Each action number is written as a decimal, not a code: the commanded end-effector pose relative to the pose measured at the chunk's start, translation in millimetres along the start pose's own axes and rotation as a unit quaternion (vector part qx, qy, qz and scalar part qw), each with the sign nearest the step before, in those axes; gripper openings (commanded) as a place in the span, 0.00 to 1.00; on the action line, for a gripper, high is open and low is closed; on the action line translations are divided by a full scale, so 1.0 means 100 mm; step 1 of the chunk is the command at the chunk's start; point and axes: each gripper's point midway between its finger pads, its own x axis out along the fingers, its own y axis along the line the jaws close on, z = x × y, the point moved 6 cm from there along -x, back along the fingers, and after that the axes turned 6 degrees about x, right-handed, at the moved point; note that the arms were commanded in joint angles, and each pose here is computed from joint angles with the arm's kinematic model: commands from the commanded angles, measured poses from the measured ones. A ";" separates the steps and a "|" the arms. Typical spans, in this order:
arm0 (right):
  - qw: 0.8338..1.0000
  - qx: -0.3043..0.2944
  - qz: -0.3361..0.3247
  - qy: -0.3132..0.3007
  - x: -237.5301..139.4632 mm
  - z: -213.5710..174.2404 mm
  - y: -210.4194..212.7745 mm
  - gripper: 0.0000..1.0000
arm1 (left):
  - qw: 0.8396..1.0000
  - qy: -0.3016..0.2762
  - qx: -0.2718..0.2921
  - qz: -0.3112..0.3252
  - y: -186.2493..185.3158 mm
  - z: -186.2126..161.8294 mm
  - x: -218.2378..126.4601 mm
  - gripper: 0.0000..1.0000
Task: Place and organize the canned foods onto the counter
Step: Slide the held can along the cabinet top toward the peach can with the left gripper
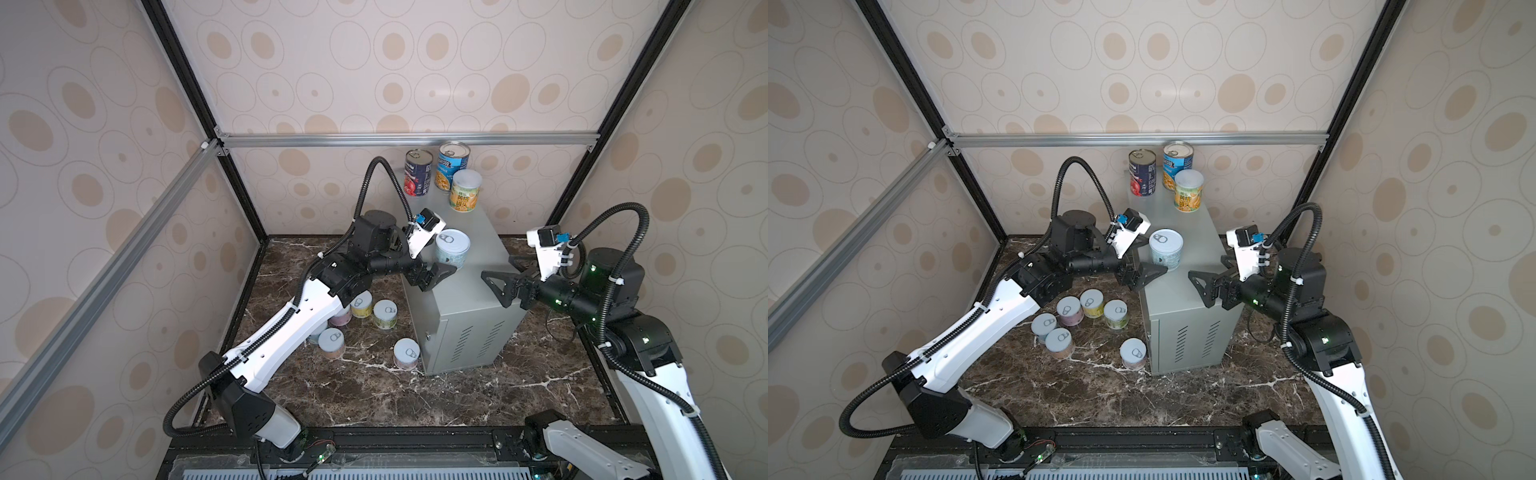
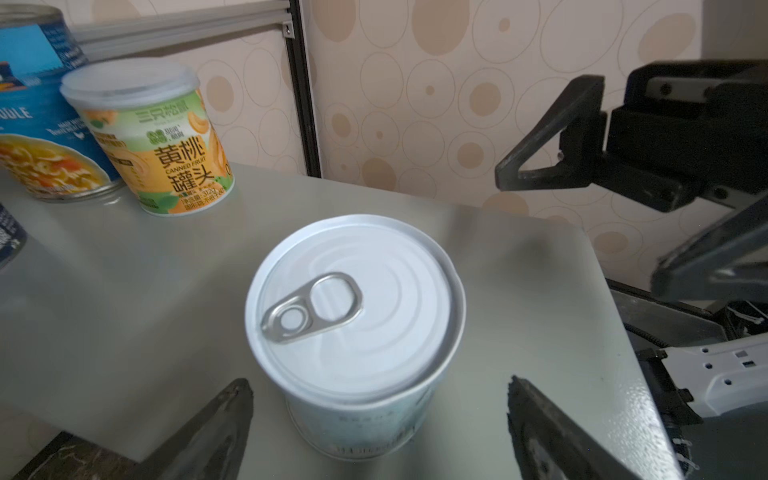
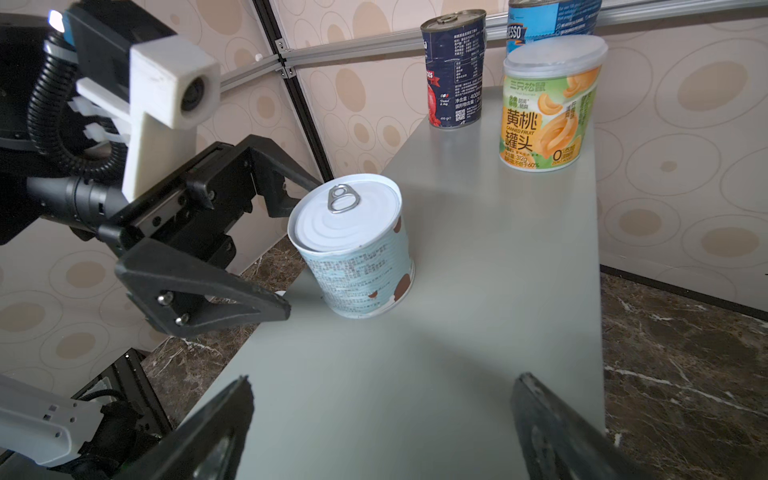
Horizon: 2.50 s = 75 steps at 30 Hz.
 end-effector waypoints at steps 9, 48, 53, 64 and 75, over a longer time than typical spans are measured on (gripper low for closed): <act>1.000 -0.001 0.001 -0.016 -0.07 0.03 0.03 1.00 | 0.998 -0.060 0.008 0.016 0.06 0.15 0.09 0.98; 0.999 -0.005 -0.026 -0.021 -0.18 -0.08 0.00 1.00 | 0.990 -0.060 -0.001 0.131 1.31 -0.12 0.42 0.64; 0.999 -0.007 -0.029 -0.021 -0.18 -0.07 -0.01 1.00 | 0.990 -0.058 -0.002 0.128 1.40 -0.16 0.49 0.65; 0.999 -0.010 -0.032 -0.023 -0.19 -0.06 -0.01 1.00 | 0.992 -0.056 -0.010 0.117 1.61 -0.18 0.69 0.65; 0.999 -0.012 -0.039 -0.019 -0.18 -0.09 -0.03 1.00 | 0.989 -0.057 -0.021 0.135 1.74 -0.27 0.71 0.64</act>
